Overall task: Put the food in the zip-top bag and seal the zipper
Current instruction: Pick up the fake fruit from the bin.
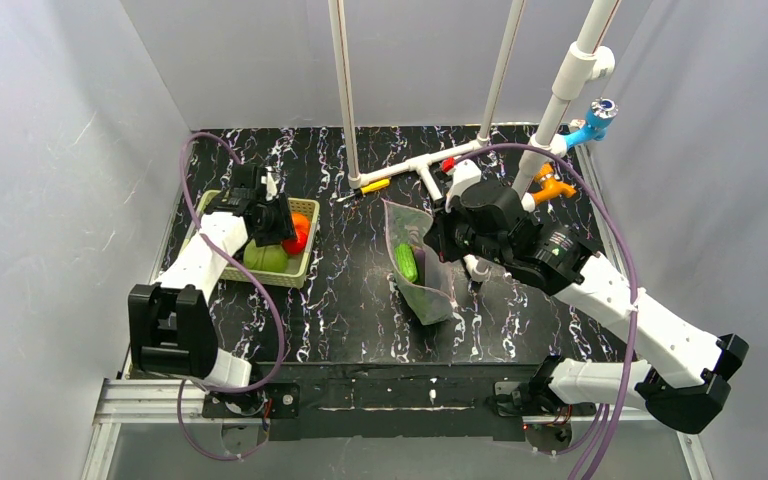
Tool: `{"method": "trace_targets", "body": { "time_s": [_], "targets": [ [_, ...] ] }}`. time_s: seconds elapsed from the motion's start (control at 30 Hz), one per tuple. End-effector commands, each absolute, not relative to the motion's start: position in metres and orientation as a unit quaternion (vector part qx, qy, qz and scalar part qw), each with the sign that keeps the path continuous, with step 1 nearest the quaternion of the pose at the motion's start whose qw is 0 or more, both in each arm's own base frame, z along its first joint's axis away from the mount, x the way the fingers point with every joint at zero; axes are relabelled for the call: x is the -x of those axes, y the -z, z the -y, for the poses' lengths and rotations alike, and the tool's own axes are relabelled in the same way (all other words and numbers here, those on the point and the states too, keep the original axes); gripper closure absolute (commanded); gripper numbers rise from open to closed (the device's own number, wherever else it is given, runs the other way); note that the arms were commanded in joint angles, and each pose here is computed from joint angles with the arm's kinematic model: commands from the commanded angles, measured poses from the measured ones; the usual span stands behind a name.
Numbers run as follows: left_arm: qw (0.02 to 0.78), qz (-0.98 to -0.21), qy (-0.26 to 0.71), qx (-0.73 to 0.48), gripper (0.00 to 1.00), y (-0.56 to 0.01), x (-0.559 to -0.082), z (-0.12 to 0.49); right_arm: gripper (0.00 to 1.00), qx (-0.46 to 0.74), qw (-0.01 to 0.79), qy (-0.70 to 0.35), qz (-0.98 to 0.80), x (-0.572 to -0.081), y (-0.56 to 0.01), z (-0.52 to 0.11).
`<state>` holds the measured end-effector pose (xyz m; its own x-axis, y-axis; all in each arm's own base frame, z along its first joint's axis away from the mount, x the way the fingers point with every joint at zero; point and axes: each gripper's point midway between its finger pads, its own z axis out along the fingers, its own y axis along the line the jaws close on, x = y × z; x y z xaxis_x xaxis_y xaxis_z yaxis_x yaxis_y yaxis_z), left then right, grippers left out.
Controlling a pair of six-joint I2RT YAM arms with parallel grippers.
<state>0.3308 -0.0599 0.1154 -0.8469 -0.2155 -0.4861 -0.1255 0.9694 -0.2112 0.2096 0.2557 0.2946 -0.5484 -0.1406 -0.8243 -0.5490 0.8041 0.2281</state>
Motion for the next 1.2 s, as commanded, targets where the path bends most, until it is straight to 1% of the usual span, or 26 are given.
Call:
{"method": "trace_targets", "body": {
  "time_s": [0.0,0.07,0.17,0.2,0.37,0.47,0.63,0.87,0.93,1.07,1.17],
  "targets": [
    [0.251,-0.96,0.095,0.077,0.6,-0.111,-0.331,0.064,0.99,0.193,0.456,-0.273,-0.825,-0.211,-0.328,-0.262],
    [0.249,-0.961,0.096,0.076,0.61,-0.109,-0.331,0.065,0.99,0.193,0.457,-0.275,-0.824,-0.21,-0.33,-0.262],
    [0.251,-0.96,0.098,0.075,0.49,-0.111,-0.331,0.065,0.99,0.194,0.455,-0.273,-0.825,-0.21,-0.328,-0.262],
    [0.25,-0.96,0.099,0.077,0.48,-0.111,-0.331,0.066,0.99,0.195,0.455,-0.272,-0.825,-0.21,-0.328,-0.261],
    [0.268,-0.953,0.109,0.088,0.48,-0.124,-0.338,0.069,0.99,0.193,0.458,-0.269,-0.825,-0.21,-0.327,-0.258],
    [0.281,-0.95,0.102,0.094,0.46,-0.13,-0.343,0.066,0.99,0.191,0.46,-0.269,-0.825,-0.209,-0.327,-0.257],
    [0.263,-0.955,0.09,0.105,0.45,-0.126,-0.348,0.063,0.99,0.193,0.454,-0.27,-0.827,-0.209,-0.325,-0.258],
    [0.275,-0.952,0.075,0.115,0.44,-0.135,-0.357,0.058,0.99,0.191,0.456,-0.271,-0.826,-0.209,-0.326,-0.258],
    [0.274,-0.953,0.056,0.116,0.43,-0.131,-0.36,0.051,0.99,0.191,0.456,-0.273,-0.826,-0.209,-0.326,-0.259],
    [0.242,-0.962,0.039,0.12,0.42,-0.113,-0.357,0.048,0.99,0.192,0.448,-0.274,-0.829,-0.208,-0.323,-0.262],
    [0.232,-0.964,0.027,0.126,0.42,-0.1,-0.354,0.044,0.99,0.192,0.449,-0.275,-0.828,-0.209,-0.322,-0.262]
  ]
}}
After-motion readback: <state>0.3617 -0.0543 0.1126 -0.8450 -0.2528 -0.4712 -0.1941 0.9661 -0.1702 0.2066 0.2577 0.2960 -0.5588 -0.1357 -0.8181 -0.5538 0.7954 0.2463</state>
